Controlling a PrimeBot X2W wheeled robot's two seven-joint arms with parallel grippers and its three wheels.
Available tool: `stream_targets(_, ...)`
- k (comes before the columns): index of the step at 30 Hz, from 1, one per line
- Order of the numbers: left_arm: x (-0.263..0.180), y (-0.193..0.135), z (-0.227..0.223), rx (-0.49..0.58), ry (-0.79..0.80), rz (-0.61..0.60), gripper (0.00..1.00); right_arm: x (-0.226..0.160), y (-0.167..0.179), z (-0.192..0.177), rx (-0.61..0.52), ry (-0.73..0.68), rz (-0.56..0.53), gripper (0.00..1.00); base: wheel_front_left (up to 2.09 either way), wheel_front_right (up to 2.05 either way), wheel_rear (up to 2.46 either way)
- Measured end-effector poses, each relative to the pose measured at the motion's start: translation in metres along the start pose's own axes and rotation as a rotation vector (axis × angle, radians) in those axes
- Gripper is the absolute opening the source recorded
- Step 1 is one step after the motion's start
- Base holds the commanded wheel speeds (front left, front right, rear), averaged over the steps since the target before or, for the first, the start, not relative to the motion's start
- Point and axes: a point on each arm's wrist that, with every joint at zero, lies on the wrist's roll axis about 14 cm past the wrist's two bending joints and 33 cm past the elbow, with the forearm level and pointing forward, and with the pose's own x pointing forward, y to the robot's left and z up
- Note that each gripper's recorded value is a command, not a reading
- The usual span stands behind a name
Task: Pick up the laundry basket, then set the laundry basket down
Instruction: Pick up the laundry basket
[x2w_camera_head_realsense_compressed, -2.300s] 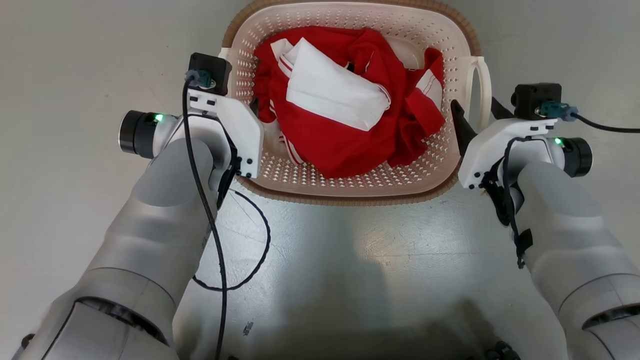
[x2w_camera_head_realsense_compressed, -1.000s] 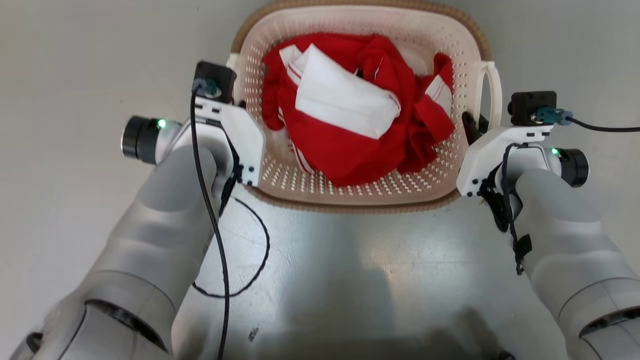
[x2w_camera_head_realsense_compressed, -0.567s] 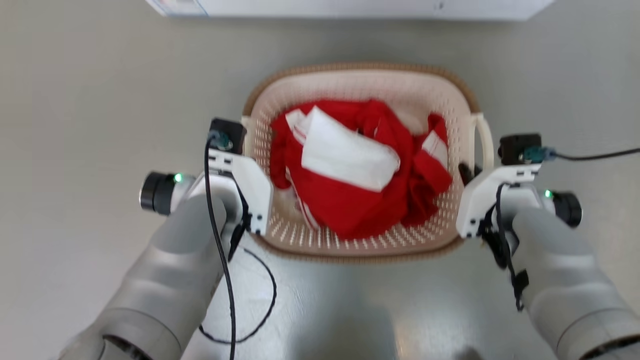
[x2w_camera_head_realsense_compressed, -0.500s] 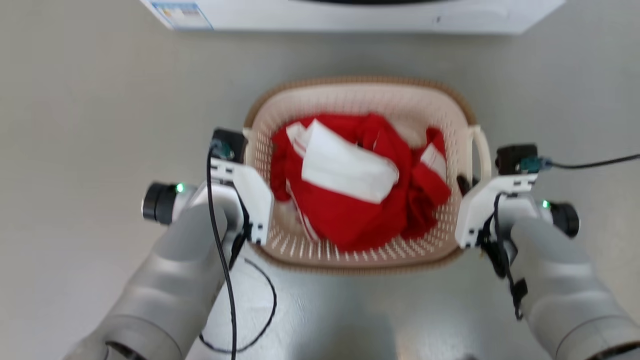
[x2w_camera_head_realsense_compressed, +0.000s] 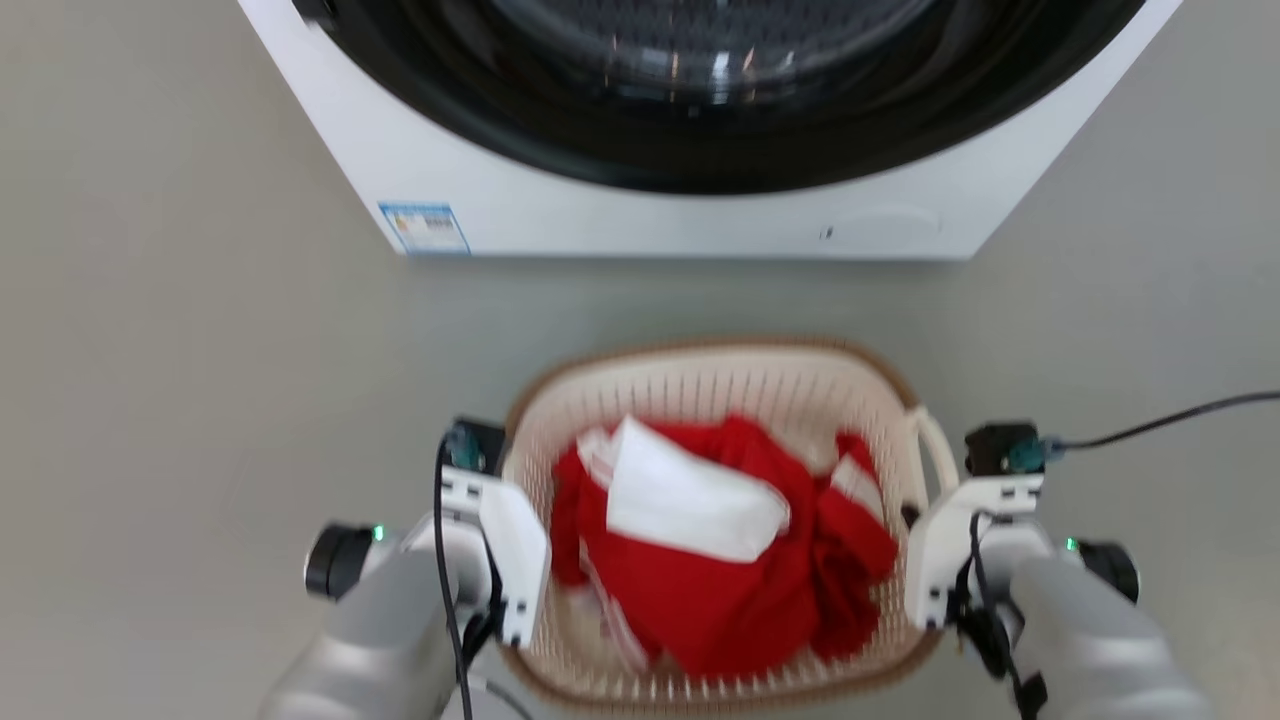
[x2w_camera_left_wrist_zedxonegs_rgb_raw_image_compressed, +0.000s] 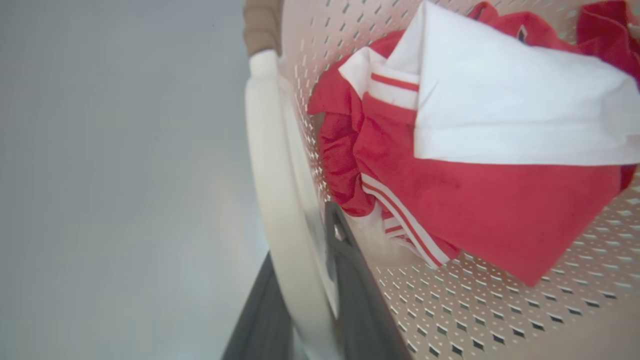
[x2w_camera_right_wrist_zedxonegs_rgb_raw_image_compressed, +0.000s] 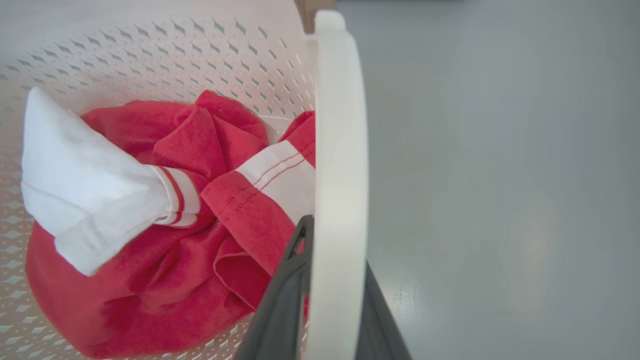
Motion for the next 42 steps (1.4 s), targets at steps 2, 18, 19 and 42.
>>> stream_targets(2, -0.004, -0.003, -0.004, 0.003, 0.009, -0.006, 0.00, -0.004, 0.001, -0.003, 0.000, 0.002, 0.000, 0.00, 0.00, 0.00, 0.00)
stream_targets(18, -0.035, -0.024, -0.003, 0.088, -0.081, 0.002, 0.00, -0.048, 0.005, -0.022, 0.031, -0.035, 0.004, 0.00, 0.00, 0.00, 0.00)
stream_targets(19, -0.037, -0.026, -0.003, 0.093, -0.085, 0.000, 0.00, -0.051, 0.004, -0.023, 0.035, -0.037, 0.004, 0.00, 0.00, 0.00, 0.00)
stream_targets(42, -0.061, -0.034, -0.025, 0.117, -0.093, 0.007, 0.00, -0.078, 0.016, -0.042, 0.052, -0.069, 0.027, 0.00, 0.00, 0.00, 0.00)
